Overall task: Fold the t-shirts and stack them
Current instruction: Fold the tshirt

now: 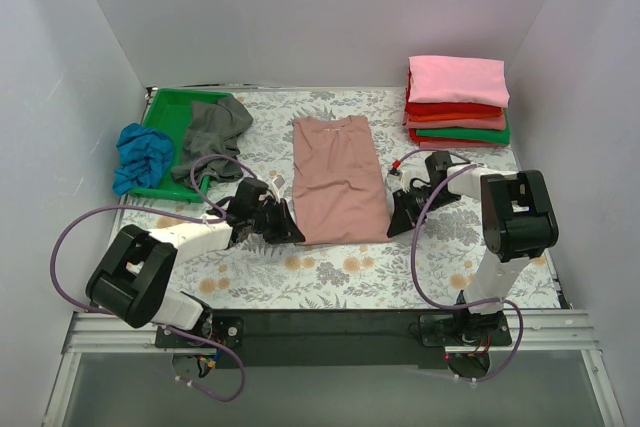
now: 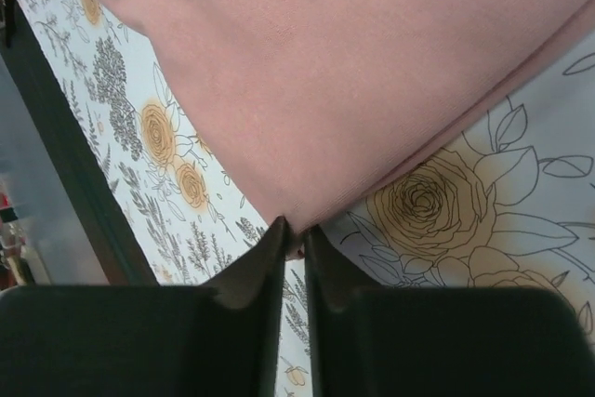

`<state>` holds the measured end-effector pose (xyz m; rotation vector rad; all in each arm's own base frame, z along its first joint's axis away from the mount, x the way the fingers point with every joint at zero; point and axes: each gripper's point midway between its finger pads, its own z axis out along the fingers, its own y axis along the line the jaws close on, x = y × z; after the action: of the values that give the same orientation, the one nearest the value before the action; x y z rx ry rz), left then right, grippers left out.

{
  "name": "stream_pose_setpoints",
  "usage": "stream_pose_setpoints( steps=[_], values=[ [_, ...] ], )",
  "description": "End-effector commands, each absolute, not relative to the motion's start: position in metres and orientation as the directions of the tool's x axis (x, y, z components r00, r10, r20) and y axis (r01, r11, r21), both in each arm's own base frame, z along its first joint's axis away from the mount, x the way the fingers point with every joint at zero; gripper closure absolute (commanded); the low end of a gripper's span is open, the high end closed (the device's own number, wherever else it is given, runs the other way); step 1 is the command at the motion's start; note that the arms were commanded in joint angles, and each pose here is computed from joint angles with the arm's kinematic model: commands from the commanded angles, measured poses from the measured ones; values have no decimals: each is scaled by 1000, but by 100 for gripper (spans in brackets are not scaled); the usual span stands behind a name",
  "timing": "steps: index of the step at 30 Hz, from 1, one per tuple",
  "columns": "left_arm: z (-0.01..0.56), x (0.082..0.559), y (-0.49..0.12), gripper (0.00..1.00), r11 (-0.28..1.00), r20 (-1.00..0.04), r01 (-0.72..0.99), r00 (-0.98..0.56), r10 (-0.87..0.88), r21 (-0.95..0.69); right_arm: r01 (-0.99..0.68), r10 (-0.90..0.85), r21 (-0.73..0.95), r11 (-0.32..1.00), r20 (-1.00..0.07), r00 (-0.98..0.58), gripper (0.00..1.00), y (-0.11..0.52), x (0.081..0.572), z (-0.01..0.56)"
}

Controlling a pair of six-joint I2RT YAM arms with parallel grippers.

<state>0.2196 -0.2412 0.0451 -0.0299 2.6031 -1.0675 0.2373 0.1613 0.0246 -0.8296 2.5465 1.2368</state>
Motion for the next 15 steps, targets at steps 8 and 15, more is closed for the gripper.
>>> stream_pose_setpoints(
  steps=[8, 15],
  values=[
    [47, 210, -241, 100, 702, -288, 112, -948, -137, -703, -615, -439, 608, 501, -434, -787, 99, 156, 238, 44],
    [46, 203, -238, 100, 698, -280, 104, -949, -143, -709, -627, -468, 601, 495, -423, -776, 99, 152, 232, 49]
  ],
)
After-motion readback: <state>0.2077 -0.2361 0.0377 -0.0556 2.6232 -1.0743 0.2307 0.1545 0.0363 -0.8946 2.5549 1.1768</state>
